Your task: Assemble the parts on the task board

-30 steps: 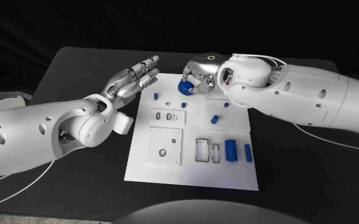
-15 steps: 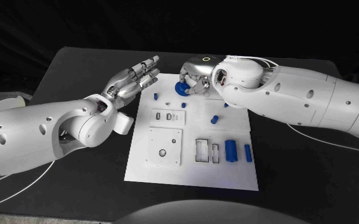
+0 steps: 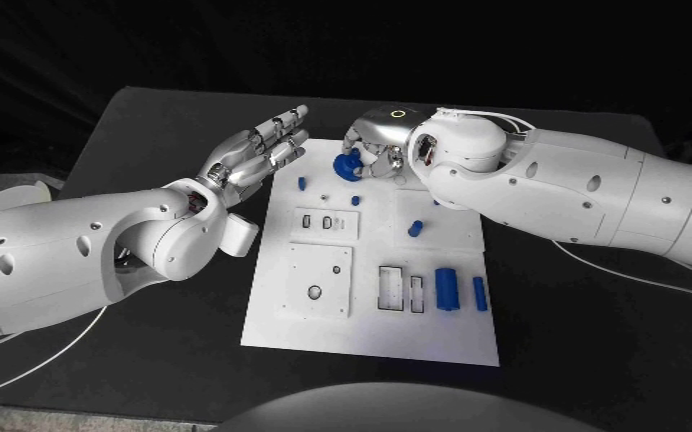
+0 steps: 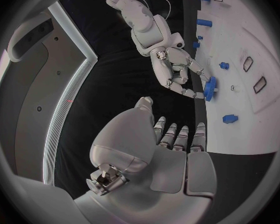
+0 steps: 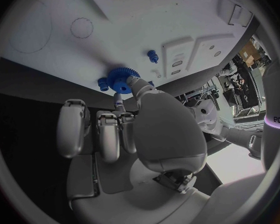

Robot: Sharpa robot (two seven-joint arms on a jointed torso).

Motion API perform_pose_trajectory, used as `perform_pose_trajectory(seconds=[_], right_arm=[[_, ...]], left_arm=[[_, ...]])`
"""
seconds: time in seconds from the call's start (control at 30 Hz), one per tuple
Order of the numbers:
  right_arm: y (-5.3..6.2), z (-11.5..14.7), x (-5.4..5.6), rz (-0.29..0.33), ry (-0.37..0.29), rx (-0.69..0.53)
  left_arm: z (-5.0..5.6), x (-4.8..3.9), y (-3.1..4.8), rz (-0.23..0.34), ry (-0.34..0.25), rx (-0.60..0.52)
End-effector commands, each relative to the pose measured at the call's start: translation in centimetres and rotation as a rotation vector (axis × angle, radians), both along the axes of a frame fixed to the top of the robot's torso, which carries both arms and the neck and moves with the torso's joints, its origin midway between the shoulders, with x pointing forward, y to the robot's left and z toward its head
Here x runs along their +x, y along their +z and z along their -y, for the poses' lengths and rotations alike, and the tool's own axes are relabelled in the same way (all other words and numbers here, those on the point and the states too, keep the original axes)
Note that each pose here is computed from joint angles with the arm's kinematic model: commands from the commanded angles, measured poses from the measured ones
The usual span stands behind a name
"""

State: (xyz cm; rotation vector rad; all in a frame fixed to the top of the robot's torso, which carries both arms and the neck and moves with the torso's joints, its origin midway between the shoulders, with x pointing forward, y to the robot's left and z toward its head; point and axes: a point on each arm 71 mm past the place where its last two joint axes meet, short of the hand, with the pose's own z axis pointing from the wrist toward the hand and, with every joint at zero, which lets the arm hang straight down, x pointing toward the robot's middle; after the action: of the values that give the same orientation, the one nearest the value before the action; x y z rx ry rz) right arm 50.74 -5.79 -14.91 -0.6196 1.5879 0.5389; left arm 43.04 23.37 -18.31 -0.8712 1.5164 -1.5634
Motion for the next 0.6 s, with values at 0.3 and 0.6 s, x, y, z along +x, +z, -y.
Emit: perform_pose_trajectory(seconds=[0.3,0.6], right_arm=[[0.1,0.6,0.2,0.007,-0.006,0.028],[0.9,2.6,0.2,0.048,-0.024,0.116]], left_arm=[[0.2,-0.05,0.04,0.0,-0.02,-0.009],[0.1,-0.08,0.06,0.001,-0.018,-0.009]])
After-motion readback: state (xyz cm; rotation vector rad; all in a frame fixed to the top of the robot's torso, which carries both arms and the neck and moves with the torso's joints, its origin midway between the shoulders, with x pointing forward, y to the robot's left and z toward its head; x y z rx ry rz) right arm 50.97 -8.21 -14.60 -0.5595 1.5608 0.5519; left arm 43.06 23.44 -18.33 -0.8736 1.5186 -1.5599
